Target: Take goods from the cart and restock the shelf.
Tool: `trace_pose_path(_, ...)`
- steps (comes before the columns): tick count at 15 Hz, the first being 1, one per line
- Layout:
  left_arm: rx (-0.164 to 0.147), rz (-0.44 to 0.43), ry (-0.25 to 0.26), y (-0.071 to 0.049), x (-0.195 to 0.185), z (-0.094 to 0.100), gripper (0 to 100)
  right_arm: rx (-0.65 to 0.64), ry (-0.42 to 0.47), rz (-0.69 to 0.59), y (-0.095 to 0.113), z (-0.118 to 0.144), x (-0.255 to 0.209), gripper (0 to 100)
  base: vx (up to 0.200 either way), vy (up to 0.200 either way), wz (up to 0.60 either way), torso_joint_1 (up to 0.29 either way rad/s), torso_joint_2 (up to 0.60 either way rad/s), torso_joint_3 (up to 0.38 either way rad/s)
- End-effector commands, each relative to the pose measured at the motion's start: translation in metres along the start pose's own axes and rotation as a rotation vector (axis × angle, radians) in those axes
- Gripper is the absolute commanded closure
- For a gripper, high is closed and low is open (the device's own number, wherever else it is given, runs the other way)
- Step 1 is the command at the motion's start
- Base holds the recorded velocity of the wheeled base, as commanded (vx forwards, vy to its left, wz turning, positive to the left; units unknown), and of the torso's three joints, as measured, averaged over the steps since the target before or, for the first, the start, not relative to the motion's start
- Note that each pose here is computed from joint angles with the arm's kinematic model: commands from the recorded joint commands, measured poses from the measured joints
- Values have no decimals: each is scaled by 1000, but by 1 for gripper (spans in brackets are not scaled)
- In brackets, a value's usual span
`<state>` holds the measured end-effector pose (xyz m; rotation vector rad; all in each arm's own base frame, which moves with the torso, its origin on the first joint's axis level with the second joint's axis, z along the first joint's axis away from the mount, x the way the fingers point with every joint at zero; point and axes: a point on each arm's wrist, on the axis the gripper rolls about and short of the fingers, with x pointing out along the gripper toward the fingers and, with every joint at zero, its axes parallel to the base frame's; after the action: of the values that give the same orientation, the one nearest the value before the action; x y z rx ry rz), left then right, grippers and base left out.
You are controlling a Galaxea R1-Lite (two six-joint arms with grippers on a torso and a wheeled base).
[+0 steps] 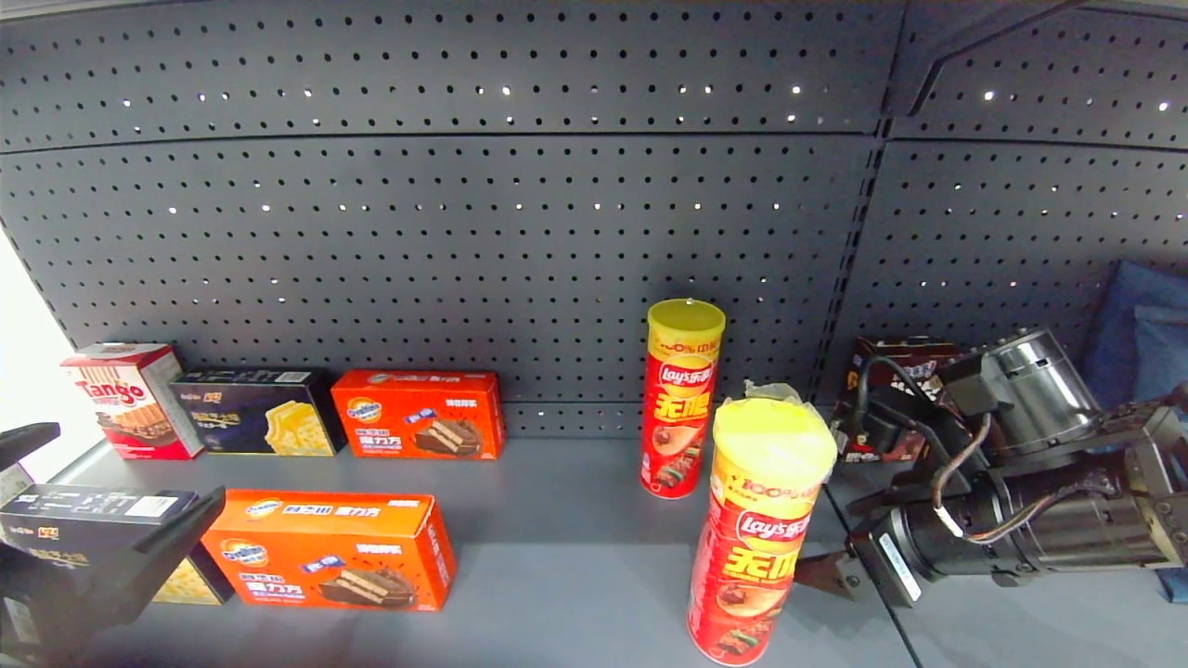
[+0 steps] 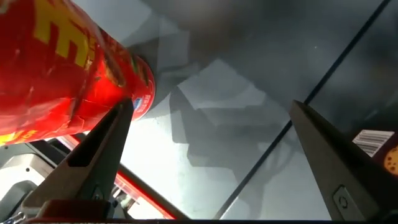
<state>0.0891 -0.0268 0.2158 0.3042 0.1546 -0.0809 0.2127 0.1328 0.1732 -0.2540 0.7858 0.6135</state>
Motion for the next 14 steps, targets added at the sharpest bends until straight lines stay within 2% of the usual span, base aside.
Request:
trace_pose_path(1,1,-1,1,0,0,0,0,-1,6,2,0,2,4,0,0,0,0,0,0,0)
trace_pose_path(12,2,-2,7,-1,0,-2,0,-24,15,26,8,5,10,0,0,0,0,0,0,0)
trace_pose_path(14,-13,1,3,0,-1,-2,0,-37,22,38,13,4,12,0,0,0,0,0,0,0)
